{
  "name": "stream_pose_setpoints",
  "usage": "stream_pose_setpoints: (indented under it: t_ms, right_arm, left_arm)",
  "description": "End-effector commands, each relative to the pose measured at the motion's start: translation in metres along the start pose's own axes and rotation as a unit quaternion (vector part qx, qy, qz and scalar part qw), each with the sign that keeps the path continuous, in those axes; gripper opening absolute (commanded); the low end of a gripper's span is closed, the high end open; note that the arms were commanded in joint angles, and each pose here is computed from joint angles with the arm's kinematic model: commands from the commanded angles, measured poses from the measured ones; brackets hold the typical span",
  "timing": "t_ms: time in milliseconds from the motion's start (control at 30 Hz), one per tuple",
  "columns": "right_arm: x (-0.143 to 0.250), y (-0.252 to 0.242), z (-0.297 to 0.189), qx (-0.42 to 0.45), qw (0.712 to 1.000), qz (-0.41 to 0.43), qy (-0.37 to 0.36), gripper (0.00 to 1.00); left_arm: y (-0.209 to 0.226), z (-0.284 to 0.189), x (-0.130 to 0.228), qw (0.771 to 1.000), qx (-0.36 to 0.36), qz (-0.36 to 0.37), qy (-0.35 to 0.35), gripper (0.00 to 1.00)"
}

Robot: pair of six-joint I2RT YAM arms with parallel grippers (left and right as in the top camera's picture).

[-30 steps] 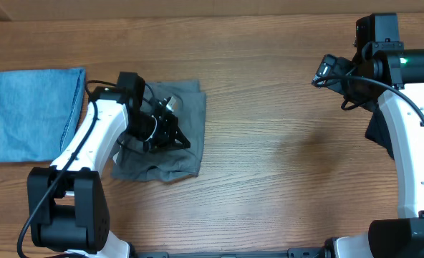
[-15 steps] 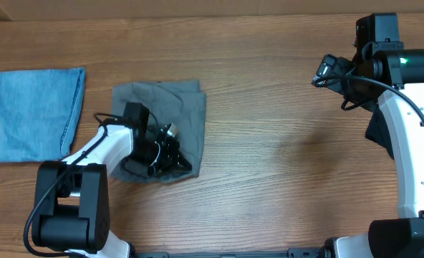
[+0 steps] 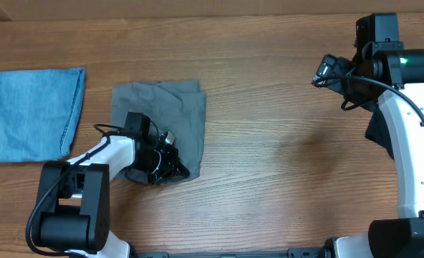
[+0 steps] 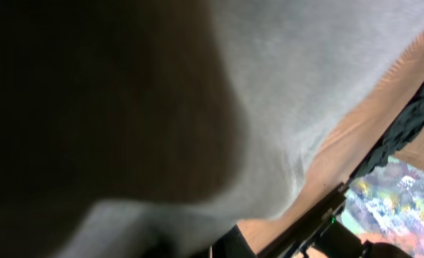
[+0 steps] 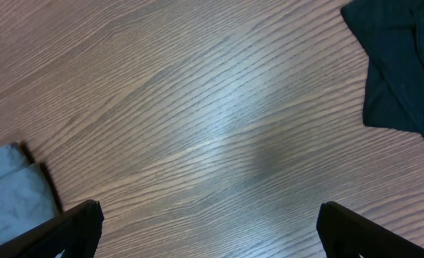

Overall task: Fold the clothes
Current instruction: 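Press the left gripper down on the shorts' center to flatten, then lift the left gripper up toward the shorts' top edge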

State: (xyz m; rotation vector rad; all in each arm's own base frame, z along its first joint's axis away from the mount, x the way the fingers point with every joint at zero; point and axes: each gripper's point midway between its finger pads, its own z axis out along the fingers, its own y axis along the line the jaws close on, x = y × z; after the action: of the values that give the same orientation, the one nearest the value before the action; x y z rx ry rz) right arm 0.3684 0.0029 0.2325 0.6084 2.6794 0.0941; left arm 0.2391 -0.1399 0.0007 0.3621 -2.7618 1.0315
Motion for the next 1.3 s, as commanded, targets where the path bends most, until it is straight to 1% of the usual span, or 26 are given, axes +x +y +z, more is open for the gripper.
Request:
stream_pose_setpoints:
  t_ms: [0,400,500,567,667,733,833,900,967,1133,1200,1267]
  right_arm:
    - [0.000,0.000,0.001,-0.001,1.000,0.003,0.000,1.00]
    - [0.000,0.000,0.001,-0.001,1.000,0.003,0.000,1.00]
    - [-0.001,0.000,0.001,-0.001,1.000,0.003,0.000,1.00]
    - [0.000,0.000,0.001,-0.001,1.000,0.003,0.000,1.00]
    - [-0.001,0.000,0.001,-0.001,1.000,0.003,0.000,1.00]
    - [0.000,0.000,0.001,-0.001,1.000,0.003,0.000,1.00]
    - [0.000,0.000,0.001,-0.001,1.000,0.003,0.000,1.00]
    - [0.000,0.000,0.001,-0.001,1.000,0.003,0.000,1.00]
    - [0.000,0.000,0.001,-0.001,1.000,0.003,0.000,1.00]
    - [0.000,0.000,0.001,-0.001,1.000,0.003,0.000,1.00]
    - [0.000,0.000,0.001,-0.001,1.000,0.003,0.000,1.00]
    - [0.000,0.000,0.001,-0.001,1.000,0.003,0.000,1.00]
  left_arm:
    - [0.022,0.008,0.003,0.999,-0.036,-0.032,-0.007,0.04]
    - [0.038,0.014,0.013,0.996,-0.054,-0.070,-0.006,0.04]
    - [0.023,0.011,0.015,0.997,-0.023,-0.078,0.005,0.04]
    - [0.009,0.002,0.008,0.998,-0.011,-0.066,-0.005,0.04]
    - [-0.017,-0.022,-0.006,0.999,-0.006,-0.042,-0.033,0.04]
    - [-0.039,-0.047,-0.018,0.998,-0.007,-0.016,-0.068,0.04]
    - [-0.071,-0.089,-0.039,0.990,-0.018,0.028,-0.140,0.04]
    - [-0.093,-0.117,-0.052,0.980,-0.026,0.072,-0.183,0.04]
    - [-0.105,-0.133,-0.061,0.972,-0.032,0.103,-0.210,0.04]
    - [-0.098,-0.145,-0.091,0.951,-0.080,0.119,-0.273,0.04]
    - [-0.098,-0.140,-0.100,0.948,-0.083,0.127,-0.280,0.04]
    - [-0.097,-0.131,-0.107,0.949,-0.078,0.130,-0.275,0.04]
